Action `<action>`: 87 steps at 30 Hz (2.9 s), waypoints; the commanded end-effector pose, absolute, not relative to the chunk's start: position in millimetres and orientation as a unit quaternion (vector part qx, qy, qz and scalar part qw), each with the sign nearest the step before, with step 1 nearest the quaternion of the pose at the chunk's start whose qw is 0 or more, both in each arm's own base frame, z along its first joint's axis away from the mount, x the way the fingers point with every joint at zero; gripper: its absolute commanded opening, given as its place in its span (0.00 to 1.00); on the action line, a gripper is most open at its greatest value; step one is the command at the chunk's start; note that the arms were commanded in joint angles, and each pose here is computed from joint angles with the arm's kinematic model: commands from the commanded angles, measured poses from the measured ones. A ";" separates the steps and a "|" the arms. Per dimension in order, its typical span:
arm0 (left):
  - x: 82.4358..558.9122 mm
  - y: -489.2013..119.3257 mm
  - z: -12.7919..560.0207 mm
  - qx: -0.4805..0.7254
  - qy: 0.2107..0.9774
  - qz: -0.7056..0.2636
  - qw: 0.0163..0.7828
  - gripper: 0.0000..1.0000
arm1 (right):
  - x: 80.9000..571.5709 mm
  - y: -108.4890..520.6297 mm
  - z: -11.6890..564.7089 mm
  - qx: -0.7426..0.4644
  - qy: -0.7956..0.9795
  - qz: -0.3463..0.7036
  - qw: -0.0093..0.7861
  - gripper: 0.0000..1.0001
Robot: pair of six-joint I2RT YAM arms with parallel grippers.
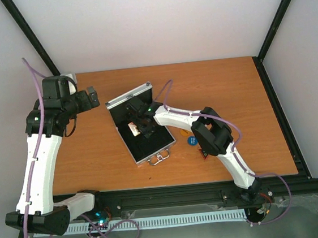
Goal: Pack up texas hold em set
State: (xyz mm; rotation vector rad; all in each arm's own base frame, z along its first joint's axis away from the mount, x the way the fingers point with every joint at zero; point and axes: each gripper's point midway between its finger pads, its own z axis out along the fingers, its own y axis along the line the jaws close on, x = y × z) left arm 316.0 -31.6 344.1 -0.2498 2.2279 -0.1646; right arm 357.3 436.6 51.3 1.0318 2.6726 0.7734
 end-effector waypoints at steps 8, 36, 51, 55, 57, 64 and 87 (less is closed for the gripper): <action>315.3 -31.7 350.1 -0.087 0.892 -0.059 0.440 1.00 | 356.3 427.6 123.7 0.276 0.910 0.274 0.141 1.00; 315.4 -29.5 341.6 -0.089 0.896 -0.051 0.432 1.00 | 362.1 440.4 150.1 0.013 0.884 0.359 0.300 0.06; 316.5 -31.4 333.1 -0.087 0.901 -0.053 0.422 1.00 | 369.5 445.1 76.5 0.038 0.915 0.310 0.255 0.08; 317.3 -32.2 329.7 -0.087 0.902 -0.054 0.419 1.00 | 366.4 446.3 57.2 0.021 0.930 0.285 0.231 0.07; 317.6 -33.1 328.6 -0.086 0.903 -0.056 0.418 1.00 | 365.4 447.3 50.6 0.018 0.933 0.283 0.222 0.07; 316.7 -34.6 328.0 -0.086 0.903 -0.061 0.417 1.00 | 359.2 438.8 34.0 0.032 0.939 0.274 0.207 0.05; 311.0 -26.2 326.8 -0.090 0.902 -0.039 0.420 1.00 | 375.3 455.1 93.8 -0.024 0.910 0.308 0.278 0.06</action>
